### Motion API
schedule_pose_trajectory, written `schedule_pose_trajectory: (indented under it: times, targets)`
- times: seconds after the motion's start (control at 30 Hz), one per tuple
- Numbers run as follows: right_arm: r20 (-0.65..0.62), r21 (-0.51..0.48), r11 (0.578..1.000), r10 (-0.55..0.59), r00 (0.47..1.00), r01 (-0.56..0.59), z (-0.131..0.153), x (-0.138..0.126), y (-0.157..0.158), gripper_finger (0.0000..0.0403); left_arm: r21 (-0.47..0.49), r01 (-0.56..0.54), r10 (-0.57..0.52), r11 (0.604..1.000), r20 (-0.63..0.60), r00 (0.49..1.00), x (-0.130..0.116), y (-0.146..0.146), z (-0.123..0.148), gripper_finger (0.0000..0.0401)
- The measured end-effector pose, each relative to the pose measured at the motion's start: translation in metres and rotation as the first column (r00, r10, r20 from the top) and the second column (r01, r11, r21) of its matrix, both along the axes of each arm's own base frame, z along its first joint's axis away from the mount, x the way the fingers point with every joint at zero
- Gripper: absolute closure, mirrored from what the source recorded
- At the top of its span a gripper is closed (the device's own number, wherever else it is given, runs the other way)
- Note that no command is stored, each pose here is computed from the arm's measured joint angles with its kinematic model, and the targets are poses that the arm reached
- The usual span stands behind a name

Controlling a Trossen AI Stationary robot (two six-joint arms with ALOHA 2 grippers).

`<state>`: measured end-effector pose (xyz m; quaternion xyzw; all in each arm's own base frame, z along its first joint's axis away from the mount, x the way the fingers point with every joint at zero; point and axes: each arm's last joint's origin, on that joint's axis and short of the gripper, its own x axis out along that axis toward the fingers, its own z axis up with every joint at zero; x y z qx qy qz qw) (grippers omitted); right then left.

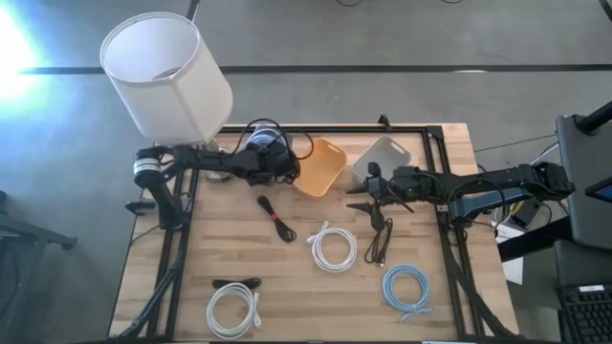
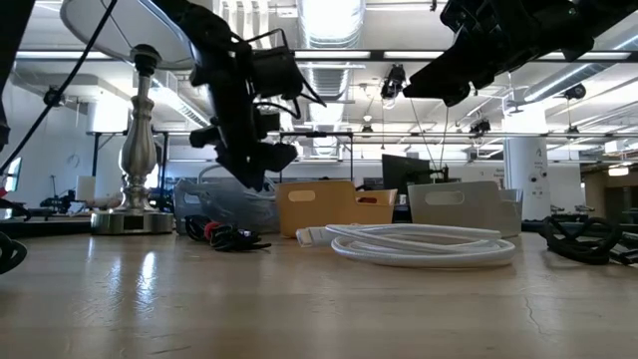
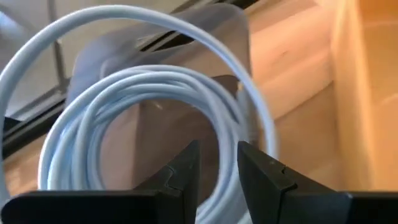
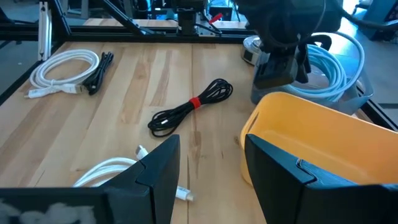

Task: Pick & Place USB Port
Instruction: Put the left blue HDMI cable into the black bin

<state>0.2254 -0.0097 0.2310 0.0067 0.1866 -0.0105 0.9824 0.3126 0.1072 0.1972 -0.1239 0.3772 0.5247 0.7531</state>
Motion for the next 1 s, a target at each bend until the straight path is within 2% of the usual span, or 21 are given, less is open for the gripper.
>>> schedule_pose_trajectory:
  times: [0.13,0.27,0.8,1.0]
  targets:
    - [0.000,0.000,1.000,0.000,1.000,0.000,0.0000,0.0000,0.0000,0.0225,-0.071,0.042,-0.039,0.997,0.031,0.999,0.0020,0.0003,0.0017,0.0293]
    - [0.000,0.000,1.000,0.000,1.000,0.000,0.0000,0.0000,0.0000,0.0225,-0.100,0.075,-0.071,0.992,0.042,0.997,0.0031,-0.0003,0.0010,0.0293]
    - [0.000,-0.001,1.000,0.000,1.000,0.000,0.0000,0.0000,0.0000,0.0225,-0.096,0.120,-0.119,0.988,0.015,0.993,0.0039,-0.0010,0.0008,0.0293]
    - [0.000,-0.001,1.000,0.000,1.000,0.000,0.0000,0.0000,0.0000,0.0225,-0.097,0.093,-0.093,0.991,0.005,0.996,-0.0007,0.0059,-0.0028,0.0293]
